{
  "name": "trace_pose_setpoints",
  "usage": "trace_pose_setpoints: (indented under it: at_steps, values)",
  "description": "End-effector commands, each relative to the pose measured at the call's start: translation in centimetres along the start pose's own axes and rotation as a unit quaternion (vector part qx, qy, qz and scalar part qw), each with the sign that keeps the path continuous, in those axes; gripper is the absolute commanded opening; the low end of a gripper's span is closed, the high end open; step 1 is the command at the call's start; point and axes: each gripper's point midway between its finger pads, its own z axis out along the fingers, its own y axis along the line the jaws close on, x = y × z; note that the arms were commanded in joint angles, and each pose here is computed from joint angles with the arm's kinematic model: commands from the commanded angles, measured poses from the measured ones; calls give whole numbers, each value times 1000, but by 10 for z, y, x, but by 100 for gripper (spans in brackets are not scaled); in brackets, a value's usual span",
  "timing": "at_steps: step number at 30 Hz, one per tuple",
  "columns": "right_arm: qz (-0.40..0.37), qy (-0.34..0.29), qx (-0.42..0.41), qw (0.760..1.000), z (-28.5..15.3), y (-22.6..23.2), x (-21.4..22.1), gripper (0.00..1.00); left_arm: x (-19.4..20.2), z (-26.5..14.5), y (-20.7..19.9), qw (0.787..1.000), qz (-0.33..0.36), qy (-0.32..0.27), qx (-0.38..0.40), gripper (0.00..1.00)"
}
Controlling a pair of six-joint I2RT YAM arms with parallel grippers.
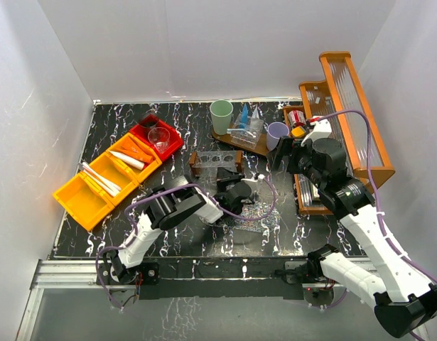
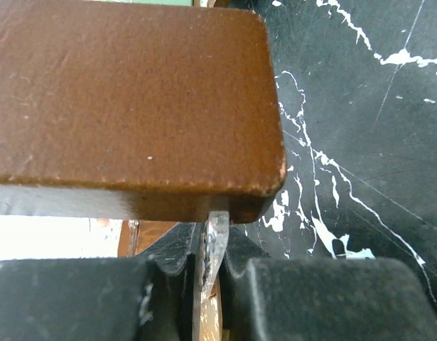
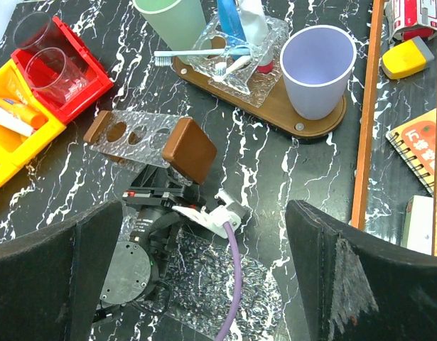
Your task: Prepare toiletry sets of a toothbrush and toothpaste on the tray
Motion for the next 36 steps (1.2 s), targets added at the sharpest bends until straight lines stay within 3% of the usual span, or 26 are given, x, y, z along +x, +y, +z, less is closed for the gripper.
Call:
trace_pose_setpoints:
  at_steps: [1, 5, 11, 17, 24, 28, 32, 34, 36]
  values:
    - [-1, -24, -1, 1000, -3, 1, -11, 98, -16, -3, 11, 998, -53, -8, -19, 0]
    - [3, -22, -2, 1000, -1, 0, -7, 98, -18, -12, -2, 999, -51, -13, 4, 11]
    - [6, -25, -5, 1000, -1, 1, -7, 98, -22, -33, -23, 998, -39, -25, 33, 41]
    - [7, -27, -4, 1000, -3, 0, -4, 98, -20, -53, -22, 993, -74, -19, 93, 54]
    - [9, -26, -4, 1000, -2, -2, 0, 98, -7, -93, -8, 963, -175, 9, 204, 63]
    - [10, -26, -8, 1000, 0, -1, 2, 98, -6, -120, 7, 934, -234, 14, 270, 67]
    - [10, -26, -10, 1000, 0, 0, 3, 98, 6, -143, 25, 887, -326, 28, 326, 69]
    - [9, -24, -12, 1000, 0, 0, 4, 98, 17, -142, 38, 846, -403, 48, 347, 71]
    - [9, -23, -15, 1000, 0, 1, 6, 98, 34, -127, 60, 787, -505, 81, 345, 72]
